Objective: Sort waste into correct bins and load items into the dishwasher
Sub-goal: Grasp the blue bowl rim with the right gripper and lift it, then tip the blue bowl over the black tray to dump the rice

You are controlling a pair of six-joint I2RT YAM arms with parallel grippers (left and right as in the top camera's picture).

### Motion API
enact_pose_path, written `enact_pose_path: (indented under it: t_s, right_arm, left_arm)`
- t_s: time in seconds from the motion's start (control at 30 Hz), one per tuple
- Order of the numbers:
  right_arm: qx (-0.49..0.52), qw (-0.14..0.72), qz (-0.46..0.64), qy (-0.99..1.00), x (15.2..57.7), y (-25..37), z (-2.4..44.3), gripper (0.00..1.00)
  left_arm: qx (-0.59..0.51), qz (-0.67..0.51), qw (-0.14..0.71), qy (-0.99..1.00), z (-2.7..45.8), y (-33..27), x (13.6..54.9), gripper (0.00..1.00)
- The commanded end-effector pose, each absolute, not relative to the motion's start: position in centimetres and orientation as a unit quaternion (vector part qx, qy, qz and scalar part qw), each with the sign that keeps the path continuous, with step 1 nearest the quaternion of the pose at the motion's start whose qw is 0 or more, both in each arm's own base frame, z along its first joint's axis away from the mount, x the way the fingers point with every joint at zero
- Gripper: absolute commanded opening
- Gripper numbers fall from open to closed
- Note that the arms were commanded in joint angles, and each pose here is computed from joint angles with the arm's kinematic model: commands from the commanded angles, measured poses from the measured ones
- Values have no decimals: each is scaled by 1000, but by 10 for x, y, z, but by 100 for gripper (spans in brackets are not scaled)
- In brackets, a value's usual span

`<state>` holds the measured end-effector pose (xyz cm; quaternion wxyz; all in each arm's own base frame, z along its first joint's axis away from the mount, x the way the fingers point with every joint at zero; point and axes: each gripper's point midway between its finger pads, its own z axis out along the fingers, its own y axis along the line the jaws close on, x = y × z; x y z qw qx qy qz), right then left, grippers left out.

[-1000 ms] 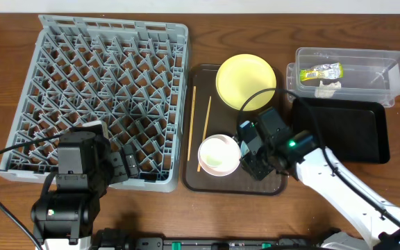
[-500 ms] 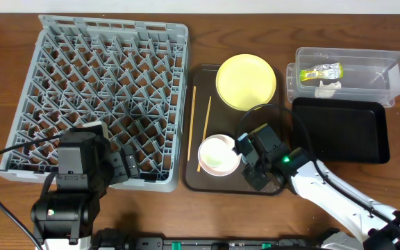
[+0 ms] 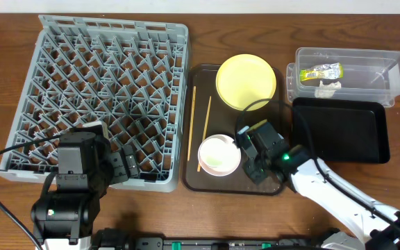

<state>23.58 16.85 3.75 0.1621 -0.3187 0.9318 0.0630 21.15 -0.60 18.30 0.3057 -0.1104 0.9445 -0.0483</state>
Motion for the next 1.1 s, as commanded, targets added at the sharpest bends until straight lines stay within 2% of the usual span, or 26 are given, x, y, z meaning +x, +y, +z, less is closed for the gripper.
enact_pose_path:
  t_s: [0.0, 0.2, 0.3, 0.77, 1.07]
  right_arm:
    - [-270, 203, 79, 938, 265, 180, 78, 1]
    - [-171, 249, 92, 949, 313, 159, 141, 1]
    - [-132, 255, 121, 950, 326, 145, 153, 1]
    - [44, 219, 307, 925, 336, 59, 146, 1]
    - [83, 196, 432, 876, 330, 49, 137, 1]
  left_arm:
    - [-115, -51, 316, 941, 191, -6, 214, 94]
    - [-115, -51, 315, 941, 191, -6, 214, 93]
    - [-115, -51, 315, 941, 191, -6, 213, 93]
    - [-115, -51, 316, 941, 191, -6, 214, 93]
    - [-115, -51, 316, 941, 191, -6, 214, 93]
